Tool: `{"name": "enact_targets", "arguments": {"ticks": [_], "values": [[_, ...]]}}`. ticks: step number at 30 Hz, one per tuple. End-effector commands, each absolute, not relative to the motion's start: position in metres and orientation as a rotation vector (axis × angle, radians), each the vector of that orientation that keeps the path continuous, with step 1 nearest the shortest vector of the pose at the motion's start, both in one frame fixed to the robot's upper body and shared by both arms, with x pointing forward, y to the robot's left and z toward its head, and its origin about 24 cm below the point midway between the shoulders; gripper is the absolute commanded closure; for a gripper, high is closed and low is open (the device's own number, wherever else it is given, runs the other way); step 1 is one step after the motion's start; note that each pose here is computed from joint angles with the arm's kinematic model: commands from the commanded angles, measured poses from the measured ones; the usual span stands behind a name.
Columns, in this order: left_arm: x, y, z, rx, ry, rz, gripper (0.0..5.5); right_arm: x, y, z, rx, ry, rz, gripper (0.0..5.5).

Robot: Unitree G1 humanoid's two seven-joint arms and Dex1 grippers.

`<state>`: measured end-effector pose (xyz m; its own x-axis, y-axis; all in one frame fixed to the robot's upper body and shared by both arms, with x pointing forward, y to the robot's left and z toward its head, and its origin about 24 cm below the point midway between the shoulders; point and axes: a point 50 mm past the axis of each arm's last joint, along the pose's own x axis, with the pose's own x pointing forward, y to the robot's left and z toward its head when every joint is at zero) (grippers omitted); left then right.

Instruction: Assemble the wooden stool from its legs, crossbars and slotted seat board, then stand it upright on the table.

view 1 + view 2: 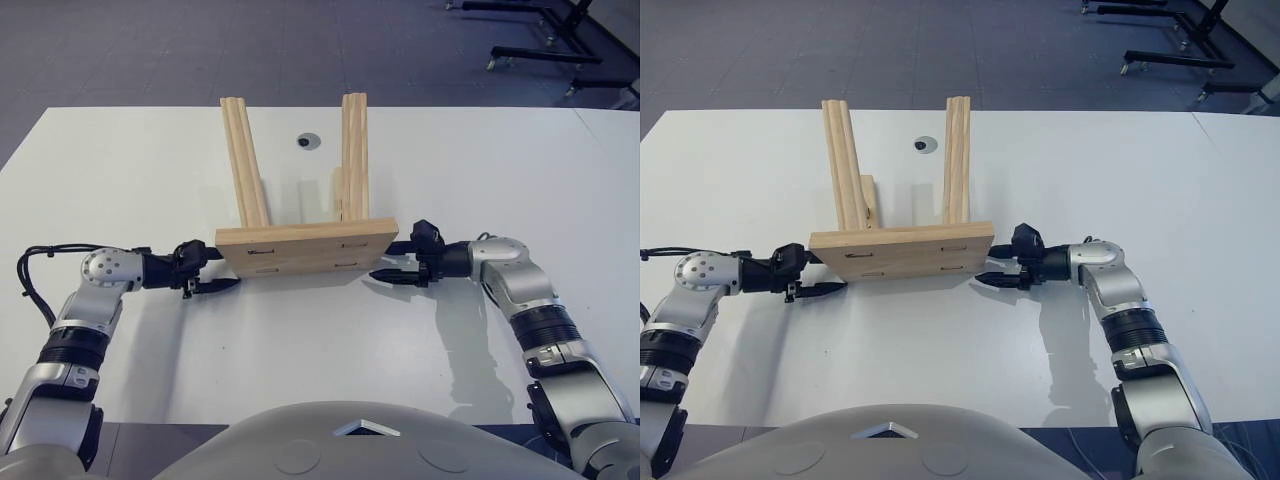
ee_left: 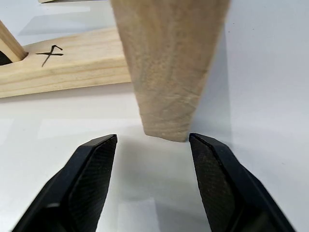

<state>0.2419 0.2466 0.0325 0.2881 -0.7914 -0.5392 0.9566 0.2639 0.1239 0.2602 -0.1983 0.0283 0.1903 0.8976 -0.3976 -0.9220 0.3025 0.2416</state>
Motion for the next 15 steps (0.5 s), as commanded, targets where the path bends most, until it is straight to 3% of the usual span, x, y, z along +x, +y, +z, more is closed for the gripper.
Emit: {"name": "enact_targets", "arguments": {"ticks": [1,7,13,15], "values": [[0.251,0.237,0.034,0.487,0.414,-1.263,2.77,0.261,-0.200,0.031,-0.060,0.525,1.279,2.13],[0.245,0.233,0.031,0.464,0.421,-1.292,2.77,0.259,-0.196,0.032,-0.043,0.523,1.281,2.13],[0.243,0.230,0.028,0.453,0.424,-1.282,3.70,0.257,-0.188,0.028,-0.026,0.518,1.293,2.13],[0.244,0.229,0.028,0.454,0.424,-1.283,3.70,0.257,-0.182,0.026,-0.024,0.514,1.311,2.13]]}}
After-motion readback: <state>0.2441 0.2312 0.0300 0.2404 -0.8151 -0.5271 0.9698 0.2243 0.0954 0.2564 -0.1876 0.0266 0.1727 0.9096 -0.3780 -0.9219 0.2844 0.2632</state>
